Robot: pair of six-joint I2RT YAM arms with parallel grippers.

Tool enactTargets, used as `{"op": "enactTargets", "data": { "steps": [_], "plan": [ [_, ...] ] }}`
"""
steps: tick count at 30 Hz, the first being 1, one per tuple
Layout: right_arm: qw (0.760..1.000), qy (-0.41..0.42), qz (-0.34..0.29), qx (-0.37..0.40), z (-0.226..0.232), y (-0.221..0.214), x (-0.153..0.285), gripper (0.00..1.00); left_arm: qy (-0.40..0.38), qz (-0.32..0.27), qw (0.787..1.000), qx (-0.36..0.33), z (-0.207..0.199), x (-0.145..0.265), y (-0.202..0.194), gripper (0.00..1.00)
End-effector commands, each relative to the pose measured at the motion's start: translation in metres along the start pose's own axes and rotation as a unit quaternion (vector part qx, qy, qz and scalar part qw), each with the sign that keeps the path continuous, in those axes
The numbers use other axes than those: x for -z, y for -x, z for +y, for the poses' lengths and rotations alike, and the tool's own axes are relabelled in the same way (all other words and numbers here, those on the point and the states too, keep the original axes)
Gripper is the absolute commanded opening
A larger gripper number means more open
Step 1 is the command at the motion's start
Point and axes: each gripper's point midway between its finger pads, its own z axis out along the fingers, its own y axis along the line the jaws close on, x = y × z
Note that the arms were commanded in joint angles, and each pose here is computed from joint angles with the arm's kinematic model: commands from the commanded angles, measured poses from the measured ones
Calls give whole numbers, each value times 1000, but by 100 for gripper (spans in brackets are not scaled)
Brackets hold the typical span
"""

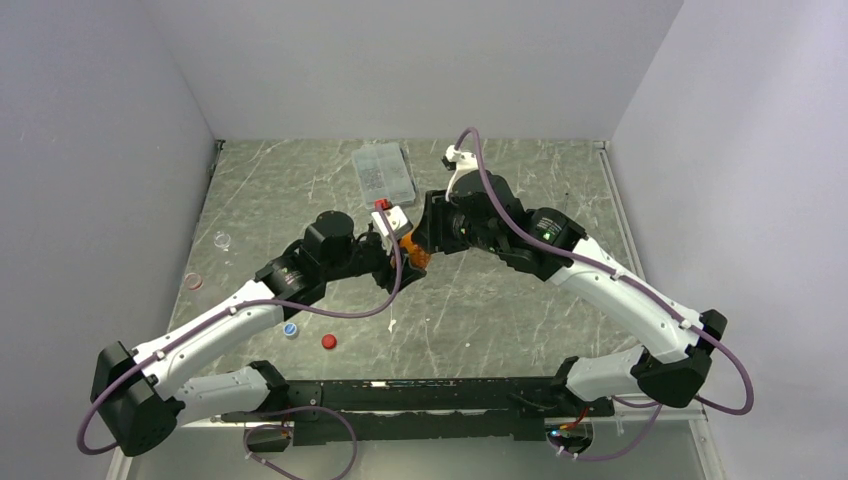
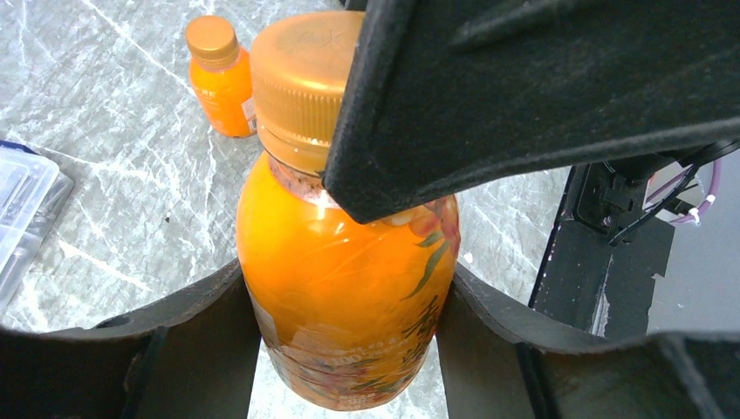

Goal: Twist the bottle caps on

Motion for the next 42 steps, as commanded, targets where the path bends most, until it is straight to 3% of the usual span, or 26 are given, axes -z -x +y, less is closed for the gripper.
{"op": "enactTargets", "data": {
  "steps": [1, 3, 4, 5, 10, 14, 22, 31, 42],
  "plan": [
    [1000, -10, -23, -2, -6, 19, 4, 4, 26, -40, 999, 13, 3, 8, 26, 52],
    [999, -24, -28, -5, -19, 24, 5, 0, 52, -46, 997, 30, 10, 12, 28, 72],
    [999, -34, -32, -7, -27, 26, 7, 0, 60, -50, 996, 32, 12, 15, 30, 96],
    [998, -46, -37, -10, -36, 30, 9, 0, 70, -54, 996, 34, 14, 18, 32, 99],
    [987, -143, -72, -30, -105, 50, 27, 0, 116, -52, 991, 46, 26, 32, 41, 99],
    [958, -264, -103, -43, -176, 60, 46, 0, 166, -36, 983, 62, 42, 44, 45, 99],
    [918, -366, -132, -71, -269, 57, 18, 0, 261, 3, 961, 89, 70, 68, 47, 99],
    [901, -400, -164, -45, -316, 55, -31, 0, 280, 19, 953, 110, 71, 84, 48, 99],
    [903, -402, -151, -20, -341, 33, -64, 6, 301, 19, 947, 110, 70, 105, 49, 99]
  ]
}}
